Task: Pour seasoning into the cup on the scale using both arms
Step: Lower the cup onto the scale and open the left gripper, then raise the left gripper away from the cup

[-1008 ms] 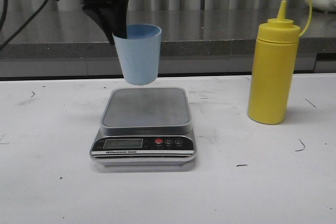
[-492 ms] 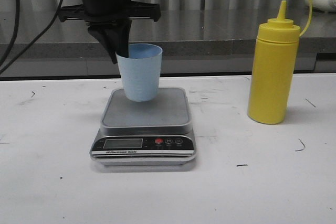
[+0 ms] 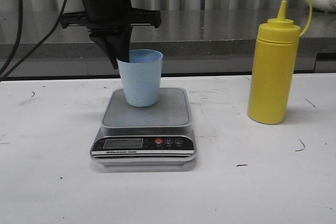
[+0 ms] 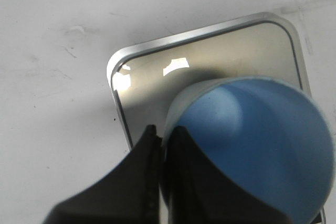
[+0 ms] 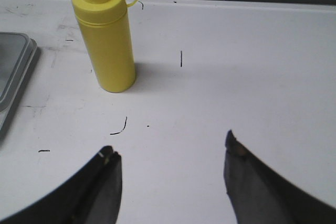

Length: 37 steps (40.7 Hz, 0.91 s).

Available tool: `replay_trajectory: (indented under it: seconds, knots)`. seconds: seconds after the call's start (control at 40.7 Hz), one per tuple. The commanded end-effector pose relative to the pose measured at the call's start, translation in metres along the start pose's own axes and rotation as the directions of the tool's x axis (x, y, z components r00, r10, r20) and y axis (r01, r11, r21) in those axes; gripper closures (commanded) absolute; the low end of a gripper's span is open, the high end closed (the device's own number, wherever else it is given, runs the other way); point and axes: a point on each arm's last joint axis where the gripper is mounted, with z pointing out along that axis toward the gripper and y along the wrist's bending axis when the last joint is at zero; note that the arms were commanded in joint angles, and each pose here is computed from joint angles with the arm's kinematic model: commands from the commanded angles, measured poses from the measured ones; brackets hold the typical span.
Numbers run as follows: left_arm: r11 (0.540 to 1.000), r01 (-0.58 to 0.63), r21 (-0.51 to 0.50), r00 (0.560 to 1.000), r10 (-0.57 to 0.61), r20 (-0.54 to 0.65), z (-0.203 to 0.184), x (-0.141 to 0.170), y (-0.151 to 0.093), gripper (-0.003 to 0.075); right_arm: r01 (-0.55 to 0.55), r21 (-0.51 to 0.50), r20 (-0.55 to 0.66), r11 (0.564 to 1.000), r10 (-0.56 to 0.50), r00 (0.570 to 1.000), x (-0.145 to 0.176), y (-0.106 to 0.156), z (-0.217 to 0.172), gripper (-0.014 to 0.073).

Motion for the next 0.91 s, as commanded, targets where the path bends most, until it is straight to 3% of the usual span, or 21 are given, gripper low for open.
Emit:
replay_trajectory:
  seconds: [0.0, 0.098, 0.221, 0.369, 0.59, 0.885]
  knots:
    - [0.999, 0.007, 0.039, 0.995, -0.011, 0.1, -0.031, -0.007, -0.006, 0.0605, 0.012, 0.013, 0.087, 1.0, -0.013, 0.996, -0.014, -0.001, -0.003, 0.0141]
    - [0.999, 0.005, 0.039, 0.995, -0.009, 0.1, -0.031, -0.007, -0.006, 0.0437, 0.012, 0.013, 0.087, 1.0, -0.013, 0.996, -0.014, -0.001, -0.003, 0.0141]
    - [0.999, 0.005, 0.041, 0.994, -0.009, 0.109, -0.036, -0.007, -0.006, 0.0337, 0.012, 0.013, 0.087, 1.0, -0.013, 0.996, -0.014, -0.001, -0.003, 0.0141]
    - [0.999, -0.03, 0.044, 0.987, 0.023, 0.16, -0.061, -0.006, -0.006, 0.0355, 0.012, 0.013, 0.087, 1.0, -0.013, 0.996, -0.014, -0.001, -0.003, 0.0141]
    - [0.992, -0.119, 0.039, 0.953, 0.103, 0.283, -0.134, 0.013, -0.004, 0.0356, 0.012, 0.013, 0.087, 1.0, -0.013, 0.996, -0.014, -0.001, -0.003, 0.0141]
    - [0.975, -0.222, -0.011, 0.853, 0.199, 0.482, -0.205, 0.085, 0.011, 0.0356, 0.012, 0.013, 0.087, 1.0, -0.013, 0.996, -0.014, -0.001, -0.003, 0.0141]
